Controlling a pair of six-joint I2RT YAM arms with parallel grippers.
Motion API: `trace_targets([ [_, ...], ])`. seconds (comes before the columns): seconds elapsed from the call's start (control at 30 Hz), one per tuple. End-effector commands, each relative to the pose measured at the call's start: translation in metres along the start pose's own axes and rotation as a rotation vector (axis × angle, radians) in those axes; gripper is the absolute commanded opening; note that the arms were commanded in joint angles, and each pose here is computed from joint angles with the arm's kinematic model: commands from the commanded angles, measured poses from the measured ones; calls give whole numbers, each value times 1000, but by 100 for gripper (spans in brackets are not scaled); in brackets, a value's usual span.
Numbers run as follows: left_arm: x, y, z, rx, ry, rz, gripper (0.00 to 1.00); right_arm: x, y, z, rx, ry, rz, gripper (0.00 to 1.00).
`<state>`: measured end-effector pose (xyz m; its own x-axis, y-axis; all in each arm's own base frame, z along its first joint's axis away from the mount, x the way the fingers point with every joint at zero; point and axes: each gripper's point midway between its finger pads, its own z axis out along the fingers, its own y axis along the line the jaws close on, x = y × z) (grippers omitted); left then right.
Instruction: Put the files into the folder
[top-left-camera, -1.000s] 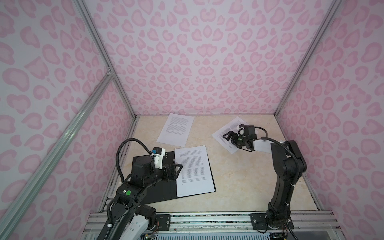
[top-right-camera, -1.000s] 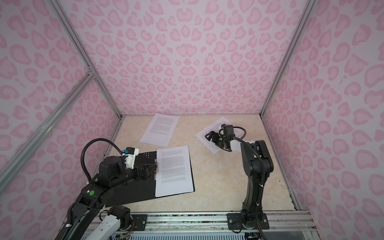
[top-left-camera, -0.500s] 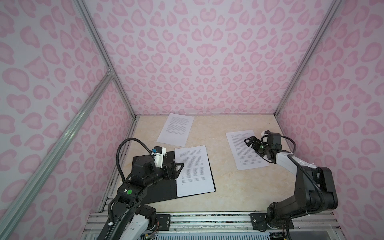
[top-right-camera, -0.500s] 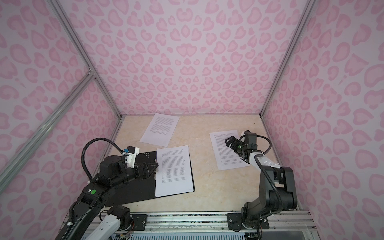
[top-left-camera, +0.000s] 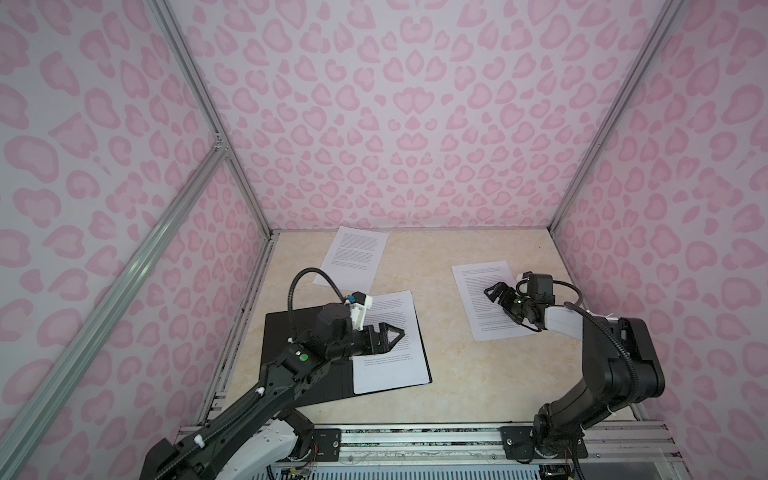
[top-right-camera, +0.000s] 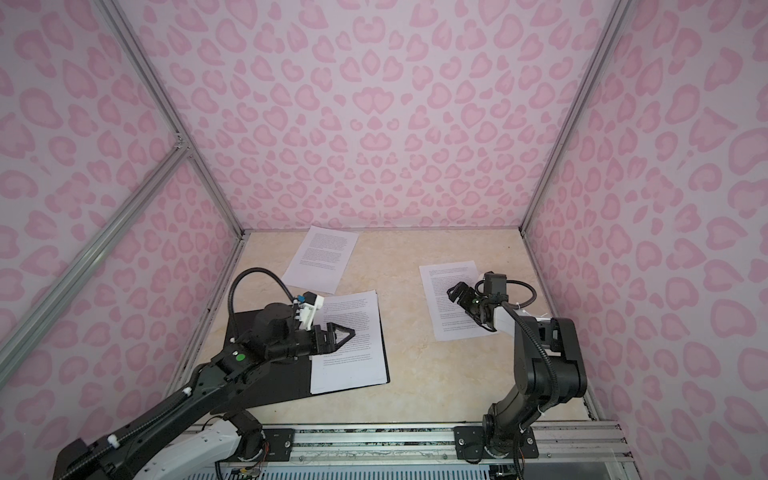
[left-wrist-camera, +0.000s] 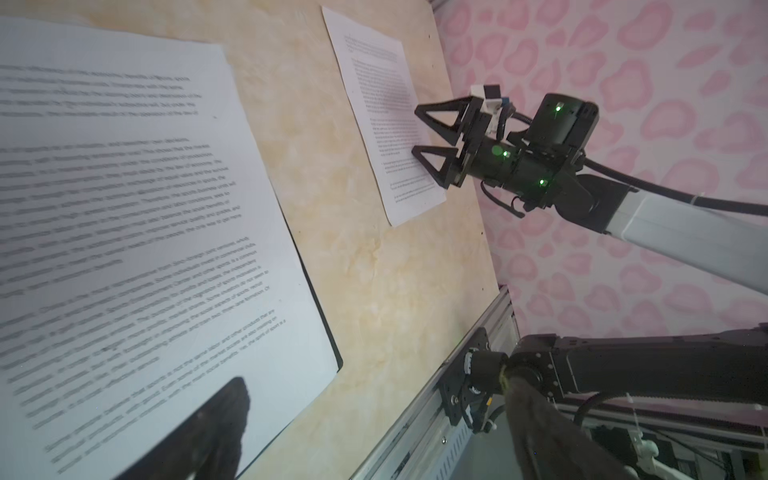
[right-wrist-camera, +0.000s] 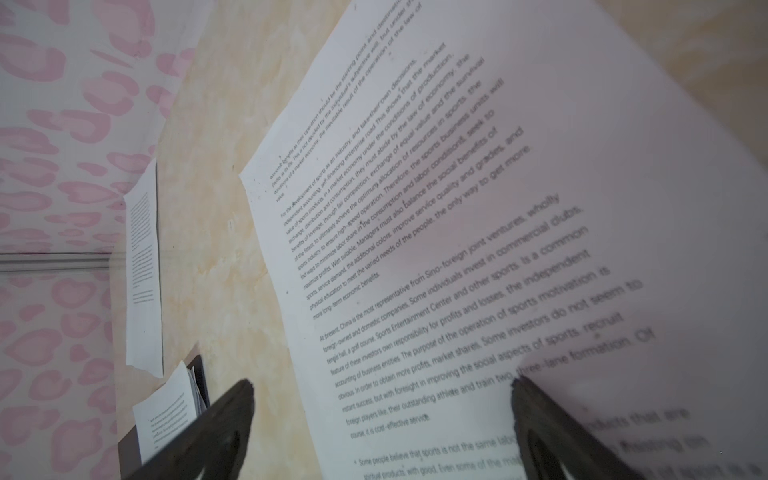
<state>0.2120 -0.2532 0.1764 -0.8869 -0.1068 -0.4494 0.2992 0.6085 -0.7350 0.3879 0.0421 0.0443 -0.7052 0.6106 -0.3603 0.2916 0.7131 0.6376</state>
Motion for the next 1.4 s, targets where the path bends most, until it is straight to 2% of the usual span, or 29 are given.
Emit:
trace_targets([
  [0.0,-13,-30,37,45,19,65,100,24,-8,-5,-7,34,68,97],
  [0.27,-22,-37,134,-23,162,53,92,58,2,-49,-68,8,105,97],
  [0.33,-21,-32,152,-39,198,46,92,52,9,-63,-73,-28,66,97],
  [0.43,-22,-26,177,-59,247,45,91,29,-5,-79,26,-134,23,97],
  [0.63,-18,-26,219,-41,335,64,89,17,-31,-81,60,-134,86,97],
  [1.0,15,-11,264,-17,456,27,91,30,-55,-71,80,-97,144,96],
  [1.2,18,4,274,-37,446,-44,94,37,-56,-69,68,-77,136,97],
  [1.23,17,3,275,-31,440,-63,99,38,-57,-68,71,-68,136,97],
  [1.37,4,-10,276,63,392,-119,98,42,-57,-66,58,-51,137,97],
])
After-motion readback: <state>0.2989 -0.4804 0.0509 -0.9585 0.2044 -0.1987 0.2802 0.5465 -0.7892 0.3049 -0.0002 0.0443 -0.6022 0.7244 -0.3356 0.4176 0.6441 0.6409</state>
